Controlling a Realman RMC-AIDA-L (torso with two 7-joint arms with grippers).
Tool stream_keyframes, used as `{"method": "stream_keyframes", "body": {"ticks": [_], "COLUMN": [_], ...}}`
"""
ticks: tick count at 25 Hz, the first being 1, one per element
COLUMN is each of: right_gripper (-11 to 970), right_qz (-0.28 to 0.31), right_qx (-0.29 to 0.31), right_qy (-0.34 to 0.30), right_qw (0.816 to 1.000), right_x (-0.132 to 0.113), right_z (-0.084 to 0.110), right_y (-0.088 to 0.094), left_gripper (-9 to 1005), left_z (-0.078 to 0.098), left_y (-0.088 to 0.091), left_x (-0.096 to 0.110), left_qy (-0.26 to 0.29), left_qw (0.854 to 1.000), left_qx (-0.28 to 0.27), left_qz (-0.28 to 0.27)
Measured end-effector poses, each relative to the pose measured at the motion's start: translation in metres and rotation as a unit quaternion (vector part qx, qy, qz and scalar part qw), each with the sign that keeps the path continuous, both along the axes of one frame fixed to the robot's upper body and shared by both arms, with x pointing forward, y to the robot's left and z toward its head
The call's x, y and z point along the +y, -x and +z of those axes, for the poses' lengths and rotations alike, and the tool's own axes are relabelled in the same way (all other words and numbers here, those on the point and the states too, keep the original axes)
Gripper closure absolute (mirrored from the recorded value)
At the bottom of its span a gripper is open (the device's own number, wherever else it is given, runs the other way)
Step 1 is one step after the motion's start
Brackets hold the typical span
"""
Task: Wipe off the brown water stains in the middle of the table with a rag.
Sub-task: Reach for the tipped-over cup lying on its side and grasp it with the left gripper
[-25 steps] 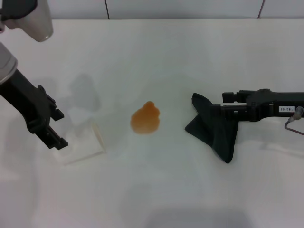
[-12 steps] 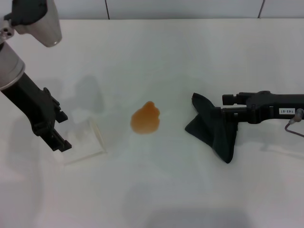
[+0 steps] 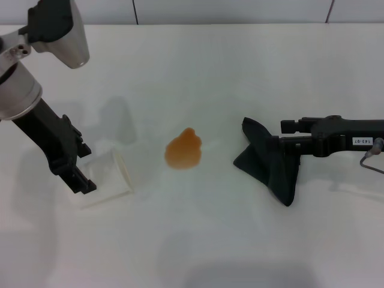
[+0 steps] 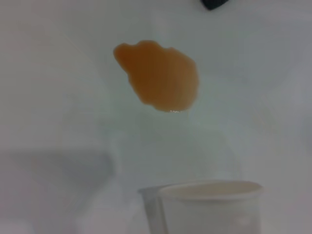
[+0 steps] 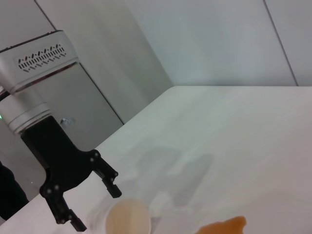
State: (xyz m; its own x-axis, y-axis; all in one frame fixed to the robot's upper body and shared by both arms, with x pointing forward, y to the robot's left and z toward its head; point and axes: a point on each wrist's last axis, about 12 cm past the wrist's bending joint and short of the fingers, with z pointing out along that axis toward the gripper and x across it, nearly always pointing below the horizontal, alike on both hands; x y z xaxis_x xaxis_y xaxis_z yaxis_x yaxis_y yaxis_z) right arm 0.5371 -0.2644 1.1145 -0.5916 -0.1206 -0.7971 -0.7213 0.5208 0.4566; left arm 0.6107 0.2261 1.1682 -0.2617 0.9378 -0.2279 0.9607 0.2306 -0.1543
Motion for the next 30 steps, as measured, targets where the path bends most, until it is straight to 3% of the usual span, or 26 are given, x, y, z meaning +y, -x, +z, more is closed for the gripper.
{"method": "stream_keyframes", "body": {"ticks": [30], "right_gripper": [135], "right_qz": [-0.001], "right_qx": [-0.002], "right_qy": [0.0], "right_qw": [1.0], "right_x": [-0.001], "right_z": [0.0], "right_y": [0.0], "left_gripper": [138], "left_z": [-0.016], "left_y": [-0.002], "left_x": [-0.023], "left_qy": [-0.002], "left_qw": [0.999], "left_qx": [-0.03], "left_qz": [-0.024]}}
